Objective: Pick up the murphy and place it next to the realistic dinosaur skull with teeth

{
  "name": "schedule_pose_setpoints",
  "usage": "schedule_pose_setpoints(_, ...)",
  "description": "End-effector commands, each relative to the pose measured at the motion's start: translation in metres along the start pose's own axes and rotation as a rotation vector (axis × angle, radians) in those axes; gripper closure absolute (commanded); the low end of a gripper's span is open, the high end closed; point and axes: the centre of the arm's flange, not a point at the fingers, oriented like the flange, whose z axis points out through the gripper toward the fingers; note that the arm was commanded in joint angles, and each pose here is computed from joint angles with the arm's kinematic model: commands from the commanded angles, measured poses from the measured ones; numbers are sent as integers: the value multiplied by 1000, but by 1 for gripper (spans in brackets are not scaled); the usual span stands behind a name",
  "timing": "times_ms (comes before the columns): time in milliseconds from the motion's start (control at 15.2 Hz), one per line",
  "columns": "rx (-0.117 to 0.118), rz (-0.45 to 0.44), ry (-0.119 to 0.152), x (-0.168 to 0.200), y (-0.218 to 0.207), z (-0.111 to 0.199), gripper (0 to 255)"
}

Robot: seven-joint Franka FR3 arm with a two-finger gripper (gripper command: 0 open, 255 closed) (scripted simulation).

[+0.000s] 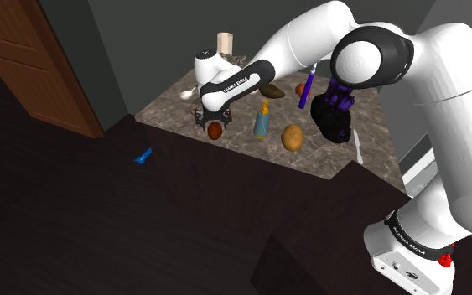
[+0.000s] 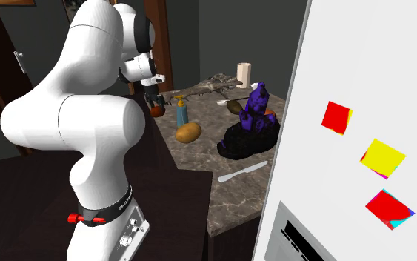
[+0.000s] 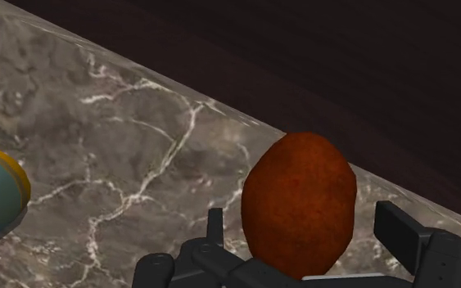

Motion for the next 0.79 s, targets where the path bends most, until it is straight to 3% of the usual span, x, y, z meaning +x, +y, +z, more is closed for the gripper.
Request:
schedule_pose_setpoints(0,0,0,0,0,0,-13,0)
schedule_pose_setpoints(198,0,0,0,0,0,-50,0)
schedule_pose_setpoints(726,0,0,0,0,0,-50,0)
